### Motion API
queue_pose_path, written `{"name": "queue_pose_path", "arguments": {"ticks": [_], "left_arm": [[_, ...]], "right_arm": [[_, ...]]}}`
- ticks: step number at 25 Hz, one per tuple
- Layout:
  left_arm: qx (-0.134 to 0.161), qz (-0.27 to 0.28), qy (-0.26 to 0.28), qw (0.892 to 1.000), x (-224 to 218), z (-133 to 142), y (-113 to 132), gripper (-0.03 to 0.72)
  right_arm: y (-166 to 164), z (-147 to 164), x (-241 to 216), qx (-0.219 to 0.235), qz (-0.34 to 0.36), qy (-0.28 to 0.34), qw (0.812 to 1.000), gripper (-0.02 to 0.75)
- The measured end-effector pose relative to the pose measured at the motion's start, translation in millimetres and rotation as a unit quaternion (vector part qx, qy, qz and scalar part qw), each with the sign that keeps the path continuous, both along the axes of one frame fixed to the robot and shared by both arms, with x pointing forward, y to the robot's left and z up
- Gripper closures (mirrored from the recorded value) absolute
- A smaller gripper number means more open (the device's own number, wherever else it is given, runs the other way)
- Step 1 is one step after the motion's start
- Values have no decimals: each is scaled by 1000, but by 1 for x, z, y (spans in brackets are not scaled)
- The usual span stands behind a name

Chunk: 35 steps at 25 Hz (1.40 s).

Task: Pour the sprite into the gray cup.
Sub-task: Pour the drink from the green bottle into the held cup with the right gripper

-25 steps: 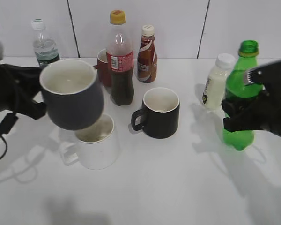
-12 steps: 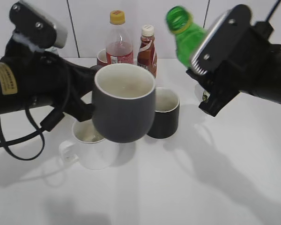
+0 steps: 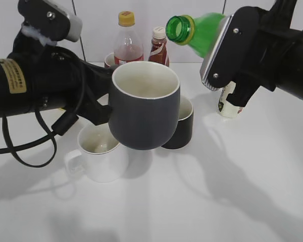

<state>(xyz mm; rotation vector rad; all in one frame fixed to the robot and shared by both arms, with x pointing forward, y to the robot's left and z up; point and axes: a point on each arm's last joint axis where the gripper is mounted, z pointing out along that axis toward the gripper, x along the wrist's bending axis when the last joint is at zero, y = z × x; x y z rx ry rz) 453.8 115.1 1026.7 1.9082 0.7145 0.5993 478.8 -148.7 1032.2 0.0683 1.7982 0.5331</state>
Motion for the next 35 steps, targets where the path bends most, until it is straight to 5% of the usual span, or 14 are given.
{"name": "queue_pose_path", "arguments": {"ticks": [17,35], "left_arm": [[21,-29,25,999,-2,-11,-24,631],[18,-27,23,999,0,-7,-26,631]], "right_arm": [[-2,4,2,-91,4,-56,994,331],[-3,10,3,-114,-2,-97,989,331]]}}
